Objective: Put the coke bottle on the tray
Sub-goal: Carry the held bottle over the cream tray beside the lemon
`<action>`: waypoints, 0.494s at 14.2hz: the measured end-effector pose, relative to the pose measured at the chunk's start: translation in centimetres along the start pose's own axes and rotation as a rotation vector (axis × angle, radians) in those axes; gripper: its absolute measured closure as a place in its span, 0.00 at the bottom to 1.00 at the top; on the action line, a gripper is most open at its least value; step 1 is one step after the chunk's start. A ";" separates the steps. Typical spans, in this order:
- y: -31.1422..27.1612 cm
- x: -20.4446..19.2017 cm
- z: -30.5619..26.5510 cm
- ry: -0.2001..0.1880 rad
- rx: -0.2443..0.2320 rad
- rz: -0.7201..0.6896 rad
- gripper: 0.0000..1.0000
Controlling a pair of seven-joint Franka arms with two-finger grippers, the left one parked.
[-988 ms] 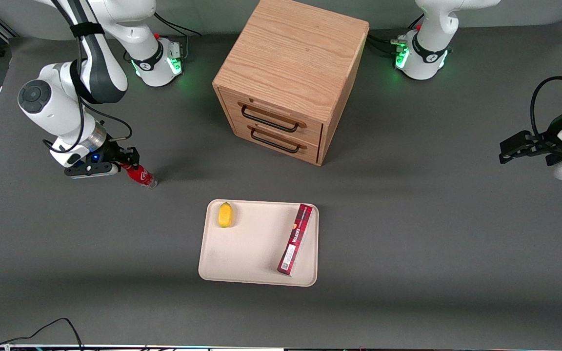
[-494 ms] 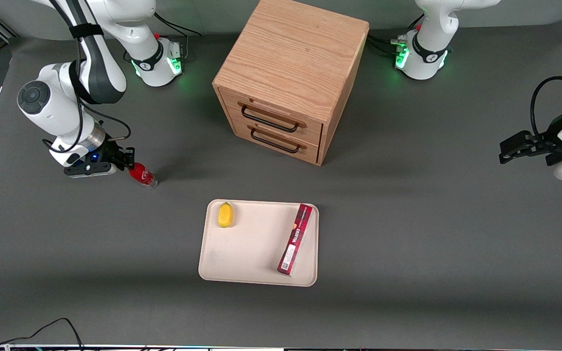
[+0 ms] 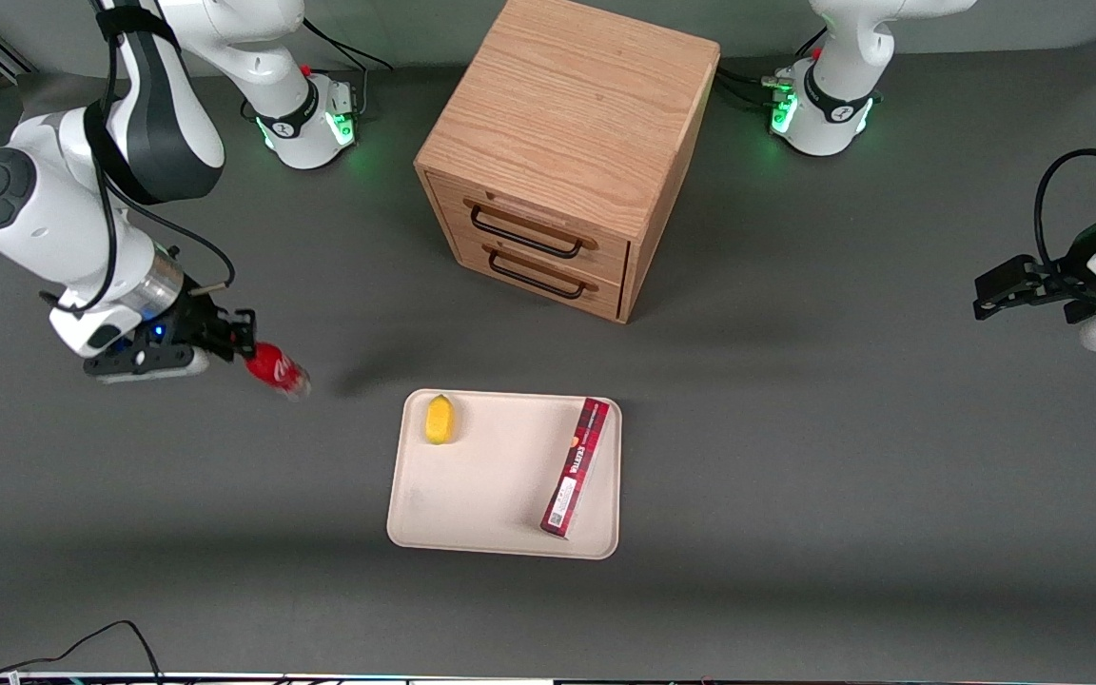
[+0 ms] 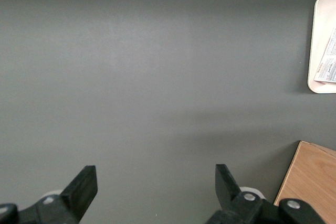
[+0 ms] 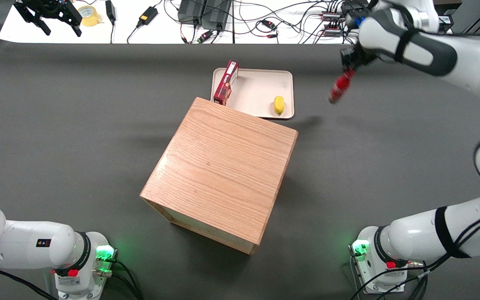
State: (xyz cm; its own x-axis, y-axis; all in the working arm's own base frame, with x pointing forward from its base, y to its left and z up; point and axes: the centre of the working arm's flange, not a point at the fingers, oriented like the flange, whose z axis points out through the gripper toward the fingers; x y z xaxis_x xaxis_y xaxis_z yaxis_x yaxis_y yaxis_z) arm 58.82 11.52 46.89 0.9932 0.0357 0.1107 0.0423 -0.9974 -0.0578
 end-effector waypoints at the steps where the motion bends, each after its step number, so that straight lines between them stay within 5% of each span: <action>1: -2.0 1.9 -0.2 0.021 0.017 0.012 0.71; 3: -6.1 5.6 0.7 0.047 0.052 0.033 0.71; 7: -13.0 9.6 6.2 0.039 0.096 0.062 0.71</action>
State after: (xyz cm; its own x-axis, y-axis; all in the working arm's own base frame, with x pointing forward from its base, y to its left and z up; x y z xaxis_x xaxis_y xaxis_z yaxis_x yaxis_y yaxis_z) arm 68.50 25.25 42.54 0.9894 -0.0299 0.1421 -0.0067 -0.9870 -0.1605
